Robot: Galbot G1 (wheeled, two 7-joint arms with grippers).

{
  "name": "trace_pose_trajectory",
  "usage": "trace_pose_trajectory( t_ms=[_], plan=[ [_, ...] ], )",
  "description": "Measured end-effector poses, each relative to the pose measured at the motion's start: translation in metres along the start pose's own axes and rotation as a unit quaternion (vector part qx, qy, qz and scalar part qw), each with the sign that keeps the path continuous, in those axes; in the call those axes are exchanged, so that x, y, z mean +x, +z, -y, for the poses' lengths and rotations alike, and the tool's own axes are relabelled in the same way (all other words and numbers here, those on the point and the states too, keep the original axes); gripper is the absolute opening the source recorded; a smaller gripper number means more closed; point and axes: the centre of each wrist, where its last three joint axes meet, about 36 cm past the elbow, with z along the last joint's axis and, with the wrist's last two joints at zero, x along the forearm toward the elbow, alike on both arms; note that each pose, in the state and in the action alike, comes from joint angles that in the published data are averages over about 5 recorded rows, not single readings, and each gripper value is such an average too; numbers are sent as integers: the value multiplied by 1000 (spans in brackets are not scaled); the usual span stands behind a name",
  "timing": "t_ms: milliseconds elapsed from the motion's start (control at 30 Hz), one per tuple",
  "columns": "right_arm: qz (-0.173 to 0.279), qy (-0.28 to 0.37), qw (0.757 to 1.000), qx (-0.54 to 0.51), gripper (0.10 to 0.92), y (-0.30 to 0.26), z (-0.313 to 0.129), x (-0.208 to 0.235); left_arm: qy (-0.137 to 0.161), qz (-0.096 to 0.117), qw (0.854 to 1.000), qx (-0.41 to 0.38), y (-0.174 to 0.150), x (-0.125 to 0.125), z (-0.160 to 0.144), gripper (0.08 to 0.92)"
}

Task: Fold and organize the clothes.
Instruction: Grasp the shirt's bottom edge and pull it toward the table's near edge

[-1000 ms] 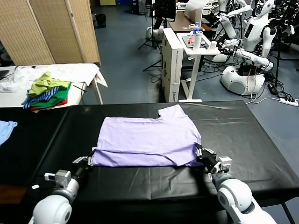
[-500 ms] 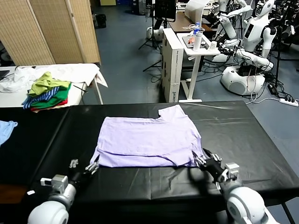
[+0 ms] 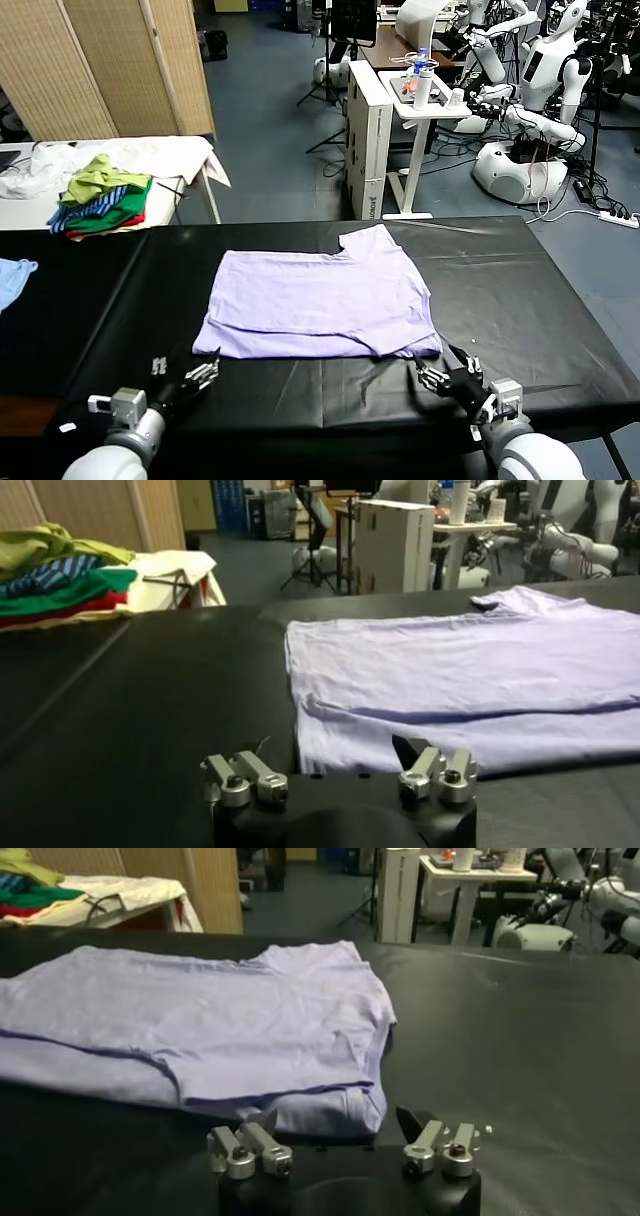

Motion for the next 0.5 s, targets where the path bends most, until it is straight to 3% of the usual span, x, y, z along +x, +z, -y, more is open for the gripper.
trace_pose_trajectory(
  t_ms=[100,300,367,500],
  plan=[
    [-1,0,1000,2,548,0,1,0,3,-4,1000,4,3,-3,-2,578],
    [-4,-2,1000,7,206,0,0,1,5,-8,1000,4,5,-4,-4,212],
    [-10,-2,1000,10,149,-1,0,4,5,-9,1000,4,6,-3,-3,154],
    [-31,1,999,18,139,-6,-1,13,0,-13,1000,-2,5,3,-1,145]
  ],
)
